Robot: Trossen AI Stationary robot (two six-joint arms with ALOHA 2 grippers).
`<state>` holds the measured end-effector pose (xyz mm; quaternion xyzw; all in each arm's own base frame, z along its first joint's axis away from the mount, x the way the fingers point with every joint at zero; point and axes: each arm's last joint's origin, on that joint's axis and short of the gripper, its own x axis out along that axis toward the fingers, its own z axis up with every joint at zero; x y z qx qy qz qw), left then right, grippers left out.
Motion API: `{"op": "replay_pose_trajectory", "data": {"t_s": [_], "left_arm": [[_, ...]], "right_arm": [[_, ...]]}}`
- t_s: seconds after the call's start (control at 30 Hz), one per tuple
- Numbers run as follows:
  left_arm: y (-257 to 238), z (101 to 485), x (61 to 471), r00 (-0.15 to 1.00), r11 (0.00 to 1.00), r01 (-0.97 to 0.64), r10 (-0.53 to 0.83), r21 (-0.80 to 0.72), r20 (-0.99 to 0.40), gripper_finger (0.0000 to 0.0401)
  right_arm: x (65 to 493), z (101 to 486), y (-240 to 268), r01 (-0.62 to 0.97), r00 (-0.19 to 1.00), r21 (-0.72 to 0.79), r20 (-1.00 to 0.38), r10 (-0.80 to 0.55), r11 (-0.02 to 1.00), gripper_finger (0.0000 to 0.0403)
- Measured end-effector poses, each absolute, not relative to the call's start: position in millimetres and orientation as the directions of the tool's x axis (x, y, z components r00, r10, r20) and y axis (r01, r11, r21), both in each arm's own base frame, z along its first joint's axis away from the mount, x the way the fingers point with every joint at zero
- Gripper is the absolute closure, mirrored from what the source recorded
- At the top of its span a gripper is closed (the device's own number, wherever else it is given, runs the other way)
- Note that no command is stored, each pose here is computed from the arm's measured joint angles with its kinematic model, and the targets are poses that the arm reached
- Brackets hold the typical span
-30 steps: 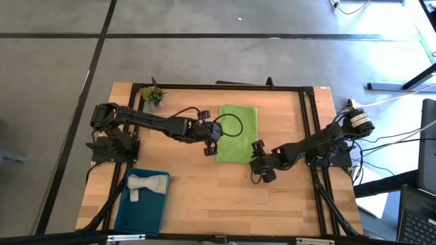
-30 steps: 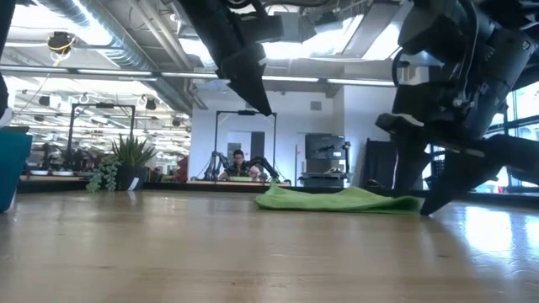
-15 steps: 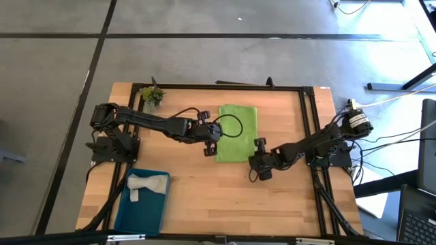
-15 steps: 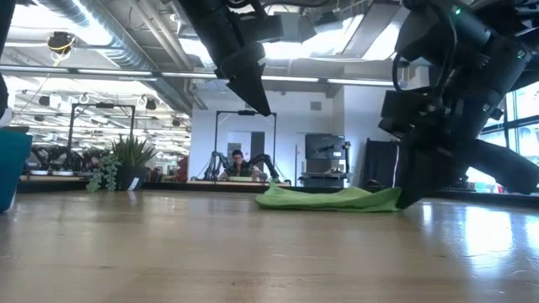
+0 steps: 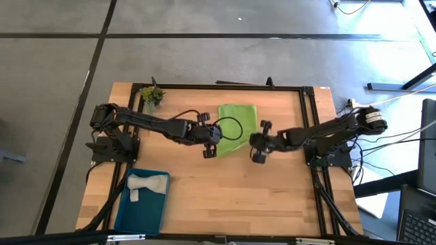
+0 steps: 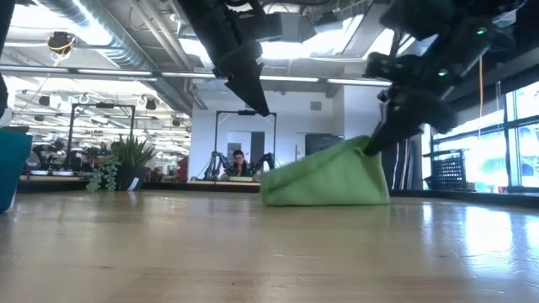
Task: Roll microfiber towels into tight, uniform cylinder then place into a basket
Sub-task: Roll the green towel
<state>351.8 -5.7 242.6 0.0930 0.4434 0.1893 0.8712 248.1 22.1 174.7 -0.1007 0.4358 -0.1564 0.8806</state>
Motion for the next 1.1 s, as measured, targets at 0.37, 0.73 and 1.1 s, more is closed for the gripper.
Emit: {"op": "replay_pose_trajectory", "data": {"t_s": [0.37,0.73,1.1], "left_arm": [[-13.0,242.4,351.7,0.543,0.916,-0.228,0.401,0.330,-0.737,0.0313],[-12.8,242.4,351.6,0.542,0.916,-0.243,0.401,0.320,-0.738,0.0313],[-13.4,242.0,351.1,0.538,0.917,-0.243,0.400,0.318,-0.742,0.0313]], "right_arm": [[251.9,175.4,-47.8,0.460,0.487,-0.310,-0.695,-0.529,0.832,0.0397],[251.5,173.3,-80.7,0.535,0.452,-0.328,-0.667,-0.592,0.779,0.0397],[255.8,153.4,-98.5,0.534,0.417,-0.324,-0.703,-0.576,0.781,0.0397]]}}
